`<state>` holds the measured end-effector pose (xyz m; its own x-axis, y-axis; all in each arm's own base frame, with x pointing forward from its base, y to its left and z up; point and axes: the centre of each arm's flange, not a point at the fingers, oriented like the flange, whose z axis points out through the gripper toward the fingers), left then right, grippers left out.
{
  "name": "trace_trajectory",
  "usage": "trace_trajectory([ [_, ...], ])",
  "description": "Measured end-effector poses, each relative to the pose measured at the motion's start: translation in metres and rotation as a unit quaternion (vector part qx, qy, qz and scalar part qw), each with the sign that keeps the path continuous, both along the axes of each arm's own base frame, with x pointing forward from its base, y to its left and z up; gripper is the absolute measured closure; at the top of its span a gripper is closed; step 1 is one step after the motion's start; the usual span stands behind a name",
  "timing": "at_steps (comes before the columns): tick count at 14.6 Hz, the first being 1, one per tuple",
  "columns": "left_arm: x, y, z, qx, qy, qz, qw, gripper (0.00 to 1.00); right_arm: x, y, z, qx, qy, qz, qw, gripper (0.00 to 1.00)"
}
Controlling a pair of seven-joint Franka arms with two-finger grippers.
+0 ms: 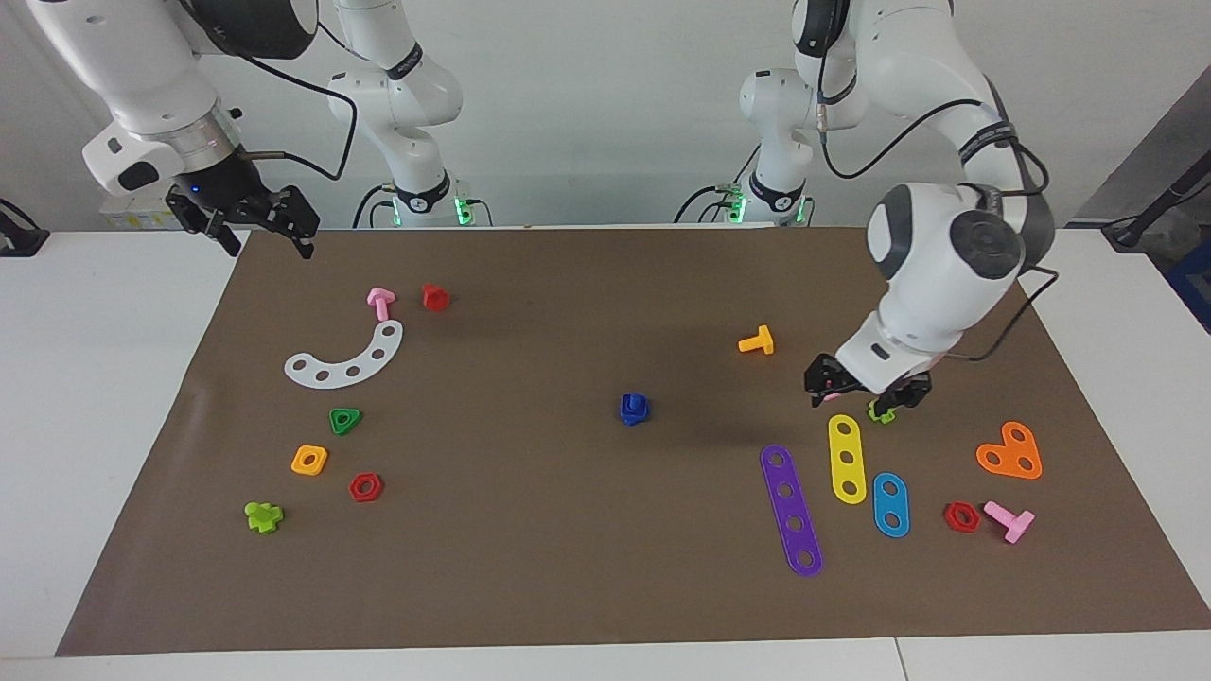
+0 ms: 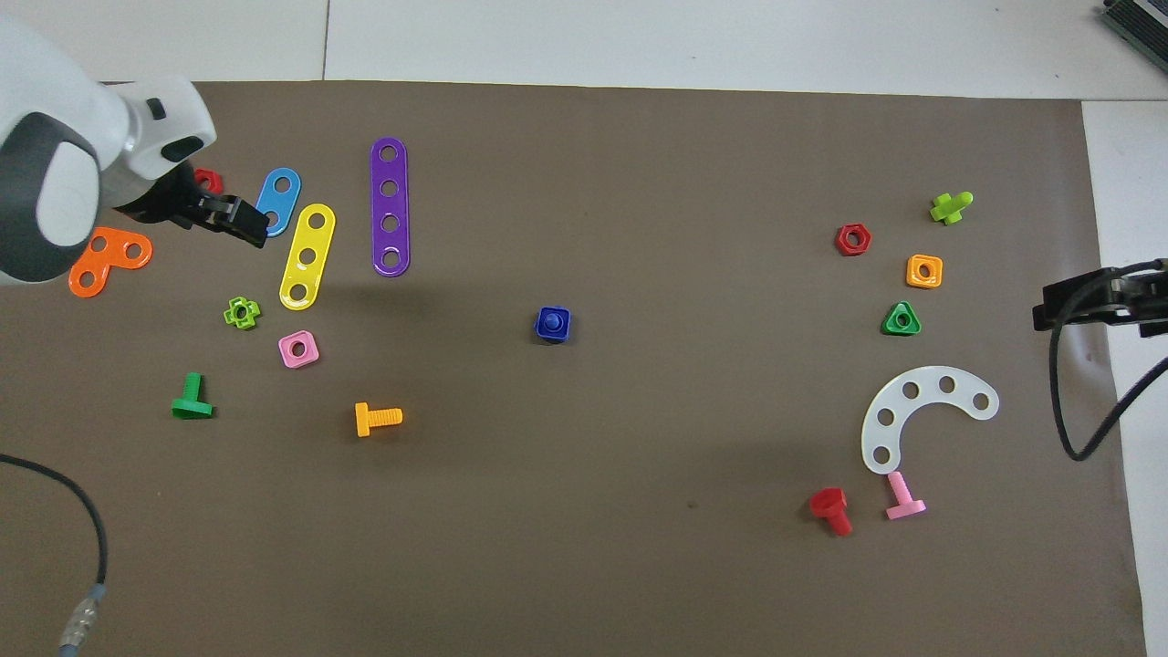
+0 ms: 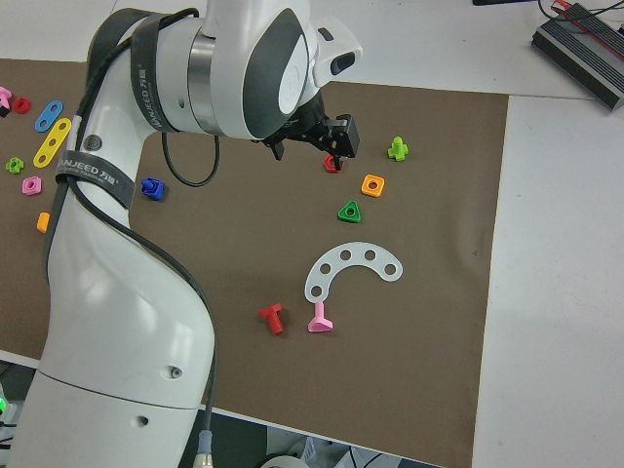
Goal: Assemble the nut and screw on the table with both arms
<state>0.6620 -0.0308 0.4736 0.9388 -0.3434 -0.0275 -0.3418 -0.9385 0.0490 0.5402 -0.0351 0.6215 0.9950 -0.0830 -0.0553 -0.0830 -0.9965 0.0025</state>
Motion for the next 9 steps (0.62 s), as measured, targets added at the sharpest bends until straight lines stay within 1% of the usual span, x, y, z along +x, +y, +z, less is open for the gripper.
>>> trace_trajectory([
  [2,-0.009,0.050,0.005,-0.003,0.002,-0.016,1.000,0.07,0.000,0.000,0.000,0.000,0.000,0.000,1.000,0.00],
  [4,-0.020,0.078,0.014,-0.005,0.001,-0.011,1.000,0.07,0.000,0.000,0.000,0.000,0.000,0.000,1.000,0.00],
  [7,-0.037,0.085,0.043,-0.006,0.002,-0.005,1.000,0.06,0.000,0.000,0.000,0.000,0.000,0.000,1.000,0.00],
  [9,-0.051,0.087,0.067,-0.005,0.001,0.011,1.000,0.06,0.000,0.000,0.000,0.000,0.000,0.000,1.000,0.00],
])
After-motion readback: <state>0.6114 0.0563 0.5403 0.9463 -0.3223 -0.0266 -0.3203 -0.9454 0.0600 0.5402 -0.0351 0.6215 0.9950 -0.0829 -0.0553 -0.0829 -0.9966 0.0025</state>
